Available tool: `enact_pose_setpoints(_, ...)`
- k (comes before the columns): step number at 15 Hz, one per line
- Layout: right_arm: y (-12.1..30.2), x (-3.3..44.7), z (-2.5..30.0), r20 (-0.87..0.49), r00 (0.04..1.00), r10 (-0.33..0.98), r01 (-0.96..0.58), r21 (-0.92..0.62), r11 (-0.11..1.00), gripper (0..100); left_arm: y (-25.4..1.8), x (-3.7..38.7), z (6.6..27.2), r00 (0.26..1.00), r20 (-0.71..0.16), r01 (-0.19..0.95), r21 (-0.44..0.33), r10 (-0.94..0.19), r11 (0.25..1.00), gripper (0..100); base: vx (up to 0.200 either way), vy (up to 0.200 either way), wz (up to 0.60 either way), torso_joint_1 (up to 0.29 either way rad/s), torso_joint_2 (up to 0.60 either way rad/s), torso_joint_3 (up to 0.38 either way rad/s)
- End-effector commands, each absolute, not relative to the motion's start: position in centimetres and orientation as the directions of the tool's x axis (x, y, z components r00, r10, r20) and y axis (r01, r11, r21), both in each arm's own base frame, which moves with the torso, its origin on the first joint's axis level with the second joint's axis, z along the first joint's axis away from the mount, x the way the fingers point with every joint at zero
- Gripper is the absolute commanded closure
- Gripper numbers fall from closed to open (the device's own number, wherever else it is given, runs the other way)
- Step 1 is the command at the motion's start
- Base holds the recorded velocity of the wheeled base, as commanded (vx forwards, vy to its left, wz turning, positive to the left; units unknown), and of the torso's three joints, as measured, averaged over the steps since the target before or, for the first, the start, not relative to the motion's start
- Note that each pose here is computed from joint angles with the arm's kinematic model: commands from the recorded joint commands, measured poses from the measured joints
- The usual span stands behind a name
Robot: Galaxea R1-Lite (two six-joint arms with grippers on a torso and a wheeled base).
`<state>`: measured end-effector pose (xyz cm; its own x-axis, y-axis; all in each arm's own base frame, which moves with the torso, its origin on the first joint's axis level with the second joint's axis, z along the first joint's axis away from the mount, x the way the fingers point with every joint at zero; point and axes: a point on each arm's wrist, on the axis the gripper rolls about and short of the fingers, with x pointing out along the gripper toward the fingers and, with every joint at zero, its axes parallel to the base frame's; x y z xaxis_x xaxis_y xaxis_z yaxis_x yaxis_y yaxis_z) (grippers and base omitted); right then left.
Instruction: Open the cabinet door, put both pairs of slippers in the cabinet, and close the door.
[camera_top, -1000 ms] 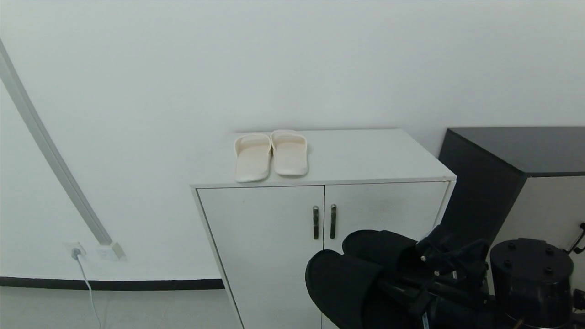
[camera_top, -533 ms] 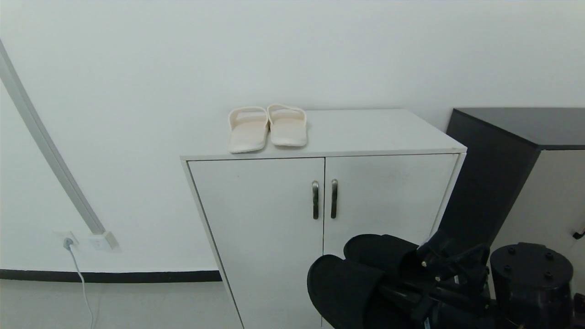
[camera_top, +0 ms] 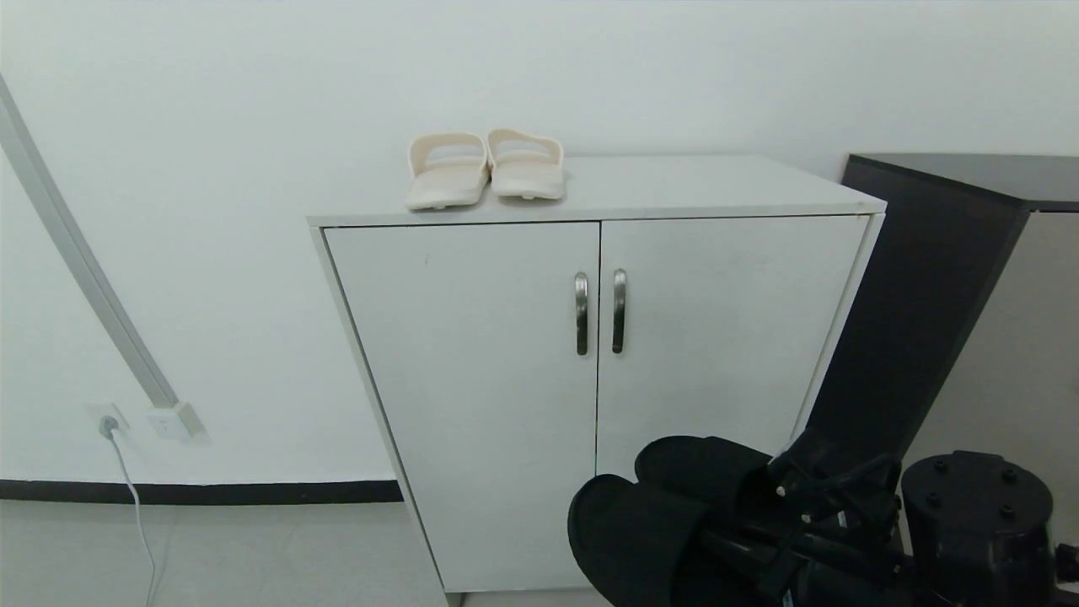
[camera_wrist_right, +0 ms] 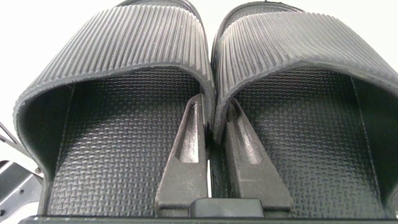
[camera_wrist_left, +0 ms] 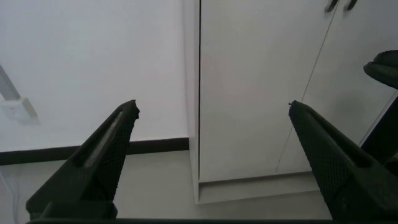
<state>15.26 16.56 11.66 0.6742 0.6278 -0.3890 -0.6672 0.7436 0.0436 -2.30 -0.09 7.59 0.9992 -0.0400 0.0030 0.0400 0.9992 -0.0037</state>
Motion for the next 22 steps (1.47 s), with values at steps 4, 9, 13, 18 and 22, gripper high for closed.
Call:
enact_pose_setpoints(4,16.6,15.3,11.3,-0.403,0.669,0.624,-0.668,0.042,0.743,100,-0.1,-2.3,7.6,0.999,0.002,0.032,-0.005,-0.032,0.999,0,0.0,0.0,0.0,-0.034,0.38,0.323)
enact_pose_setpoints(9,16.5,15.2,11.5,-0.394,0.673,0.626,-0.668,0.041,0.743,100,-0.1,-2.3,7.7,0.999,0.005,0.038,0.019,-0.038,0.999,0,0.0,0.0,0.0,-0.009,0.07,0.069)
enact_pose_setpoints(13,16.5,15.2,11.5,-0.396,0.672,0.626,-0.668,0.041,0.743,100,-0.1,-2.4,8.2,0.999,0.028,0.03,-0.019,-0.029,0.999,0,0.0,0.0,0.0,0.0,0.0,0.0)
enact_pose_setpoints(18,16.6,15.2,11.4,-0.398,0.671,0.626,-0.668,0.042,0.743,100,-0.5,-0.3,11.5,0.968,-0.138,0.205,-0.061,-0.212,0.977,0,0.0,0.0,0.0,0.0,0.0,0.0)
enact_pose_setpoints(22,16.5,15.1,11.5,-0.394,0.672,0.627,-0.669,0.04,0.742,100,-1.0,4.2,15.5,0.879,-0.19,0.423,-0.116,-0.438,0.899,0,0.0,0.0,0.0,0.0,0.0,0.0)
